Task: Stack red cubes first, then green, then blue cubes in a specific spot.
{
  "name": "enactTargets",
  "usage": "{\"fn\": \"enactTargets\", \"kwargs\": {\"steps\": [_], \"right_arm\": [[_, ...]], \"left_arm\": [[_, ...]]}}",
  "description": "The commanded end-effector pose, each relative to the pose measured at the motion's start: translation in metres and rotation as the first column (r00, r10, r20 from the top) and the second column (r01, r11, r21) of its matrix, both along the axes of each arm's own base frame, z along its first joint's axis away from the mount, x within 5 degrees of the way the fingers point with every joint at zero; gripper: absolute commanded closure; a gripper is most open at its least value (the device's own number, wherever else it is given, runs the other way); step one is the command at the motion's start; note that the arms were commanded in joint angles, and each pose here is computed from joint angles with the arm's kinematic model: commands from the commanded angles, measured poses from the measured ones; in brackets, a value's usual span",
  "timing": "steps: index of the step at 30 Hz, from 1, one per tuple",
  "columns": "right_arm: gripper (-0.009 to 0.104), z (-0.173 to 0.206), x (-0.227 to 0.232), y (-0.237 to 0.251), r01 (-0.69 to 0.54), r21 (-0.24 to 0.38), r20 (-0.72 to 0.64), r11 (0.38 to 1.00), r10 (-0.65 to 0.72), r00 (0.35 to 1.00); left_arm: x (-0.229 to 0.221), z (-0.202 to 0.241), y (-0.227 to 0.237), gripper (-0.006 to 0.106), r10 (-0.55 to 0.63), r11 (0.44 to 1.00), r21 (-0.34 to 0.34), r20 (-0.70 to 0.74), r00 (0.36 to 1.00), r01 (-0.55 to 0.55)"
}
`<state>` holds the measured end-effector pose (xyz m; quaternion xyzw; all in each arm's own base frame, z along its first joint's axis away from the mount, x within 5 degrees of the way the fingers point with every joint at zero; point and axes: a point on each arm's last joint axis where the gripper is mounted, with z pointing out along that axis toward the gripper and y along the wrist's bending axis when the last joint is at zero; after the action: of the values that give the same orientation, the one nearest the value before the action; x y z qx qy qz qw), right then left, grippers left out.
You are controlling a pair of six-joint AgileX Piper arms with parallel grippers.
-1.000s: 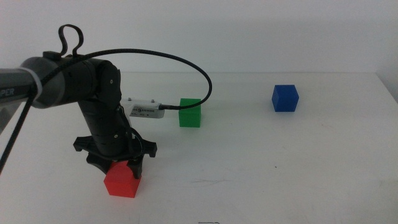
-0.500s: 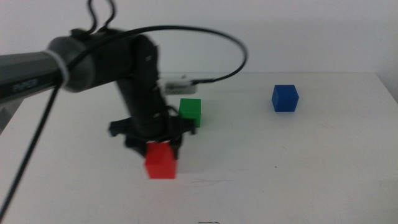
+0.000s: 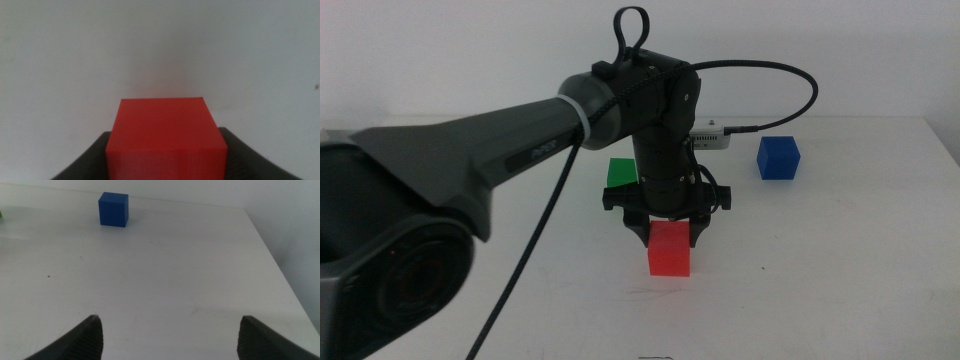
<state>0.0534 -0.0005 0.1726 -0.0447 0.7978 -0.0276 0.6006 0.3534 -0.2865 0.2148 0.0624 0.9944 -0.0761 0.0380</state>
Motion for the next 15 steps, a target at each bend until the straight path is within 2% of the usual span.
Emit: {"fn": "enactTargets", "kwargs": {"steps": [1, 15], "right_arm": [[0.013, 0.014, 0.000, 0.000, 0.000, -0.017, 0.116, 1.000, 0.002, 0.993], [0.013, 0.014, 0.000, 0.000, 0.000, -0.017, 0.116, 1.000, 0.002, 0.993]], "left_arm": [[-0.005, 0.033, 0.001, 0.069, 0.009, 1.000, -0.025, 0.004, 1.000, -0.009], [-0.001, 0.010, -0.001, 0.069, 0.027, 0.999, 0.024, -0.047, 0.999, -0.026]]}}
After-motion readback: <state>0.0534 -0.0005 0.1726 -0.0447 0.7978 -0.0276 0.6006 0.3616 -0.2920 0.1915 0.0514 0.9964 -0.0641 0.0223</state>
